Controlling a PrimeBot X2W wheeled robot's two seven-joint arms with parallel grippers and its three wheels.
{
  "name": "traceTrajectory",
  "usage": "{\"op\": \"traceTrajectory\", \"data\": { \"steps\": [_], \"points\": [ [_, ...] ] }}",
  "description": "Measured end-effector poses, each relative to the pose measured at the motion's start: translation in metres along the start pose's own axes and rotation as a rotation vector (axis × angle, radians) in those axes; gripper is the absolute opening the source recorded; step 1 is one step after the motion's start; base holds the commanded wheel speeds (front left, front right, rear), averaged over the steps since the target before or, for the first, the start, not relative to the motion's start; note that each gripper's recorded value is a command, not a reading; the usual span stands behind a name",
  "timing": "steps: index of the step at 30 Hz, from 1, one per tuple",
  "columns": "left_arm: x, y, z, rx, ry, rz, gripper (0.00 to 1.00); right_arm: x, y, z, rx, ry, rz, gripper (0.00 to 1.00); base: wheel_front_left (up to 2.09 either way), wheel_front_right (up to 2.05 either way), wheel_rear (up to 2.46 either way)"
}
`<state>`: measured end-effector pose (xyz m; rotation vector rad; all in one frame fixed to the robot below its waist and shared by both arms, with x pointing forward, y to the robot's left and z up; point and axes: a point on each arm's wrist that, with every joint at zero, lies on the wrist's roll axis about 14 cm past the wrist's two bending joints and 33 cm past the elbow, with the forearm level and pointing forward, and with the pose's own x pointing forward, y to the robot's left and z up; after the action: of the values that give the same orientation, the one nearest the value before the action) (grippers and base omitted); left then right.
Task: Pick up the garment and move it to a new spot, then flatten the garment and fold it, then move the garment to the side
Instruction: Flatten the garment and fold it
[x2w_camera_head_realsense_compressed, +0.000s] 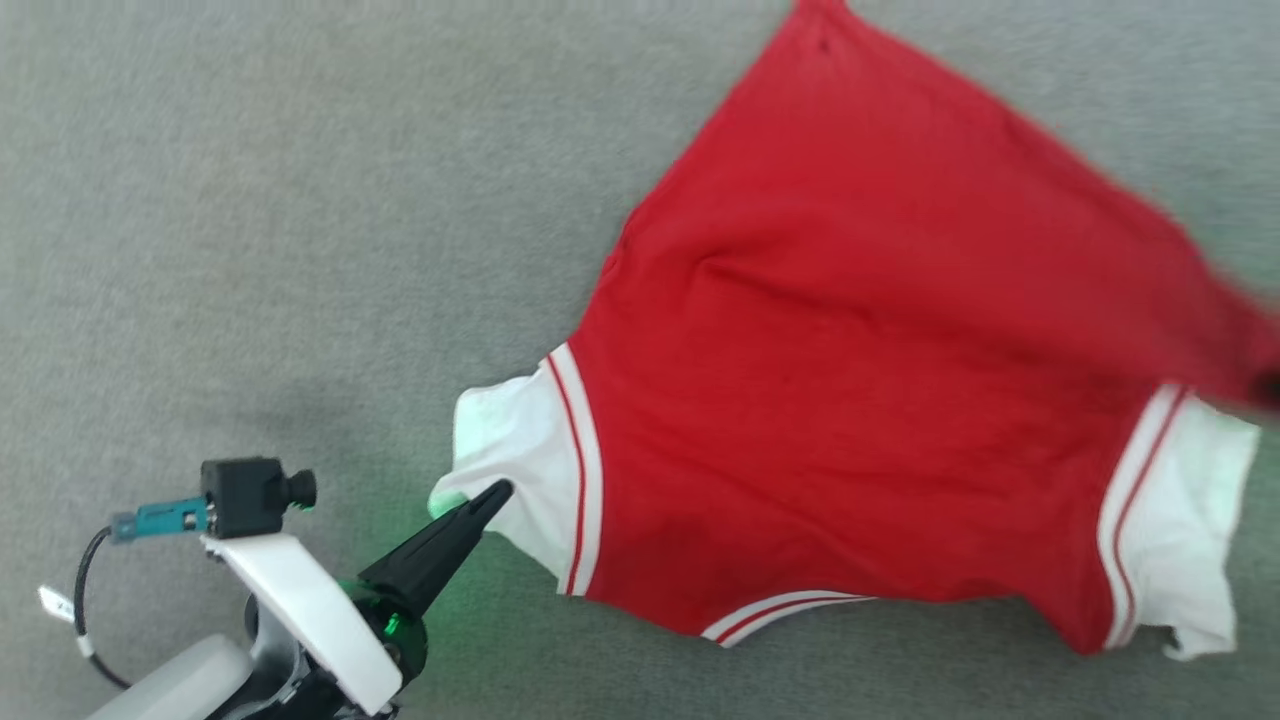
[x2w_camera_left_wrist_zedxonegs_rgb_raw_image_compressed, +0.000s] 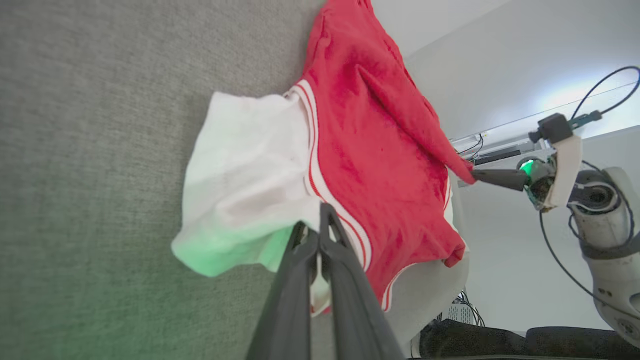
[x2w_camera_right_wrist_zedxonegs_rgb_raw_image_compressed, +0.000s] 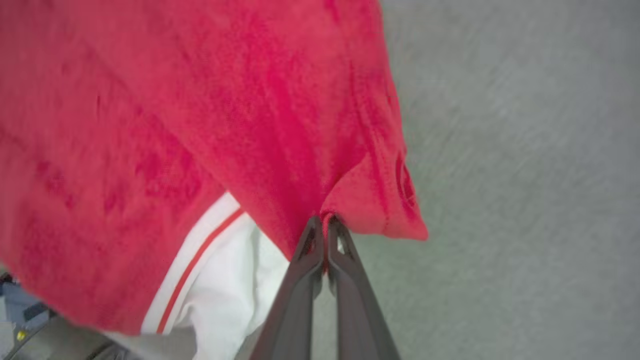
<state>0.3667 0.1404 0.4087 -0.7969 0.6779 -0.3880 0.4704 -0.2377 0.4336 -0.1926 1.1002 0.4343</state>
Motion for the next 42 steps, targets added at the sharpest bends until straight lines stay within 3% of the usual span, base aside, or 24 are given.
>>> {"op": "traceTrajectory", "data": {
  "steps": [10,18,19,20,21,30,34,38,42],
  "points": [
    [-0.004,-0.007,0.001,0.015,-0.016,-0.018,0.00,-0.025,0.079,-0.126,0.000,0.222,0.178,0.00,0.00,0.00,0.00],
    [-0.002,-0.006,0.001,0.013,-0.014,-0.020,0.00,-0.025,0.114,-0.139,-0.030,0.220,0.228,0.00,0.00,0.00,0.00],
    [-0.002,-0.006,0.001,0.012,-0.012,-0.019,0.00,-0.024,0.114,-0.134,-0.030,0.196,0.223,0.29,0.00,0.00,0.00],
    [-0.002,-0.005,0.001,0.012,-0.009,-0.018,0.00,-0.024,0.113,-0.130,-0.029,0.181,0.216,0.70,0.00,0.00,0.00],
    [-0.002,-0.004,0.001,0.012,-0.008,-0.016,0.00,-0.025,0.112,-0.128,-0.040,0.172,0.208,1.00,0.00,0.00,0.00],
    [0.004,-0.002,-0.002,-0.004,-0.002,-0.017,0.00,-0.059,0.069,-0.047,-0.126,-0.078,0.040,1.00,0.00,0.00,0.00],
    [0.010,-0.002,-0.001,-0.009,-0.005,-0.022,0.00,-0.071,0.052,0.015,-0.172,-0.272,-0.020,1.00,0.00,0.00,0.00],
    [0.019,0.002,-0.003,-0.019,0.007,-0.019,0.00,-0.052,0.044,0.060,-0.212,-0.353,-0.034,1.00,0.00,0.00,0.00],
    [0.026,0.007,-0.005,-0.025,0.013,-0.009,0.00,-0.009,0.045,0.090,-0.223,-0.336,-0.001,1.00,0.00,0.00,0.00]
  ]
}}
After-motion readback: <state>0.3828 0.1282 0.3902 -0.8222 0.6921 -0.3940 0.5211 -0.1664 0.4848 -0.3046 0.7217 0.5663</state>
